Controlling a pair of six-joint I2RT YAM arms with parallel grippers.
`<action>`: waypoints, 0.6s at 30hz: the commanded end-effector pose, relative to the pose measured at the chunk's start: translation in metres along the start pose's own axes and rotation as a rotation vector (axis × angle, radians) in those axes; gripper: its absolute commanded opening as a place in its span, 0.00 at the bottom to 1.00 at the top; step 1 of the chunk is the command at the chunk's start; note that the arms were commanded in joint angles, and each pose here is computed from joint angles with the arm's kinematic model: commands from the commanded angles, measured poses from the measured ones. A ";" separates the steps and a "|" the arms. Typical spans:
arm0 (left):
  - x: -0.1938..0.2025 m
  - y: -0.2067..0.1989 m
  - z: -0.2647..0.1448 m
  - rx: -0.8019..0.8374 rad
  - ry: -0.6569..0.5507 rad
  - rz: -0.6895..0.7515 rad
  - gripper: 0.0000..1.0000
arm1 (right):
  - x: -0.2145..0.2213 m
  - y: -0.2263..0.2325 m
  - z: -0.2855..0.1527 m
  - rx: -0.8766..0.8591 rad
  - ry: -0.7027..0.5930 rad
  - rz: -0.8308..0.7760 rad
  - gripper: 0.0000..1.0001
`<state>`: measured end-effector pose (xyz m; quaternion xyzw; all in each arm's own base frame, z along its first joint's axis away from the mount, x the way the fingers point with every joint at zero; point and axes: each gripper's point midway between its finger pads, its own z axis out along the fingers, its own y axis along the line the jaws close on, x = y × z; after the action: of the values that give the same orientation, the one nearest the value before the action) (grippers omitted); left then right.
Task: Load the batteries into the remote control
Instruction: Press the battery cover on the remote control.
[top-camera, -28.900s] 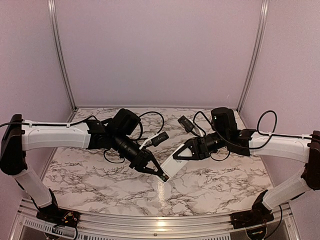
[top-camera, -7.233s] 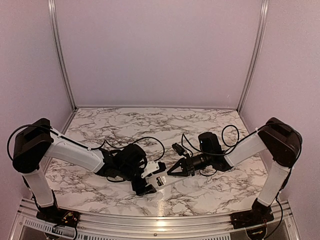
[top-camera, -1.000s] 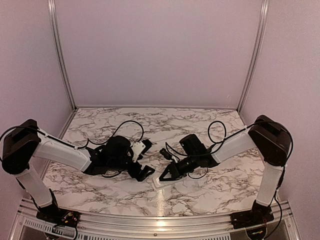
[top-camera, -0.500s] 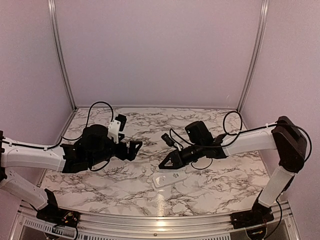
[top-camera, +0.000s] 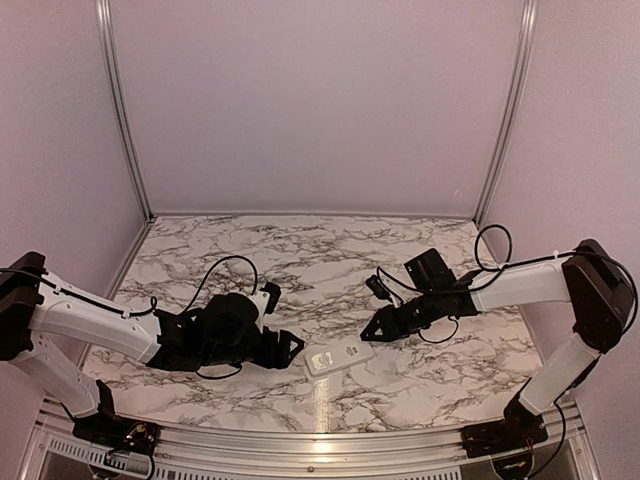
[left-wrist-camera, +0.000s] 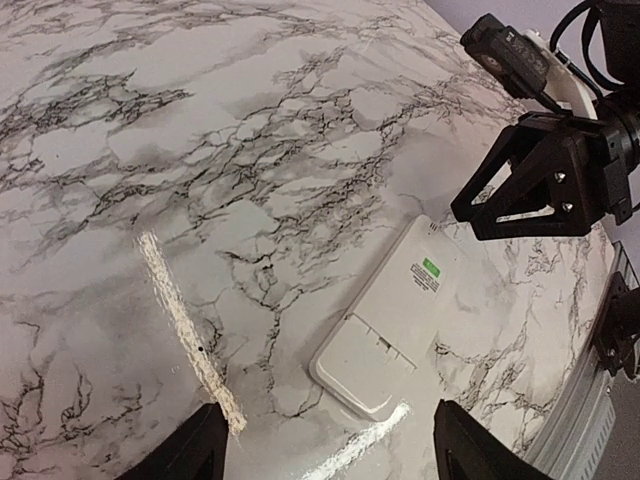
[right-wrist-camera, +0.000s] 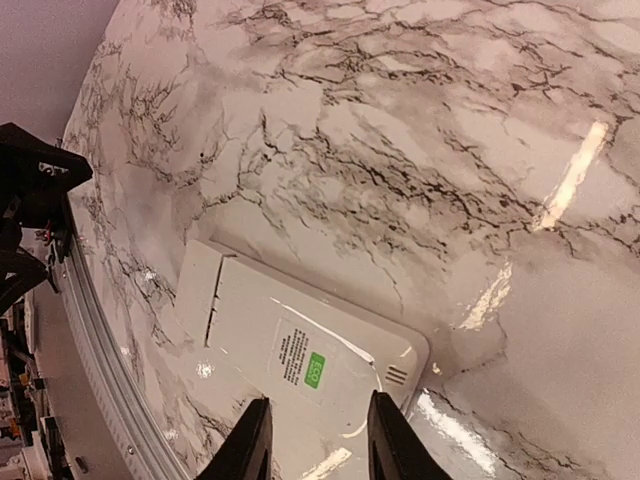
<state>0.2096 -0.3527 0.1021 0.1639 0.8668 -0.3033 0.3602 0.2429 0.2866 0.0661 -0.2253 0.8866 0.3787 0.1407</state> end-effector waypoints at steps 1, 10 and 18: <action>0.022 -0.002 0.011 -0.031 0.061 -0.117 0.71 | 0.011 -0.024 0.003 0.063 0.029 0.018 0.31; 0.036 -0.001 0.022 -0.040 0.092 -0.175 0.57 | 0.023 -0.027 0.014 0.024 0.075 0.047 0.30; 0.043 -0.004 0.032 -0.034 0.112 -0.197 0.51 | 0.033 -0.019 0.017 -0.041 0.070 0.093 0.24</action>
<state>0.1946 -0.3620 0.0525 0.0954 0.9054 -0.2986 0.2864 0.2268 0.2735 0.0262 -0.2085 0.8986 0.3752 0.0906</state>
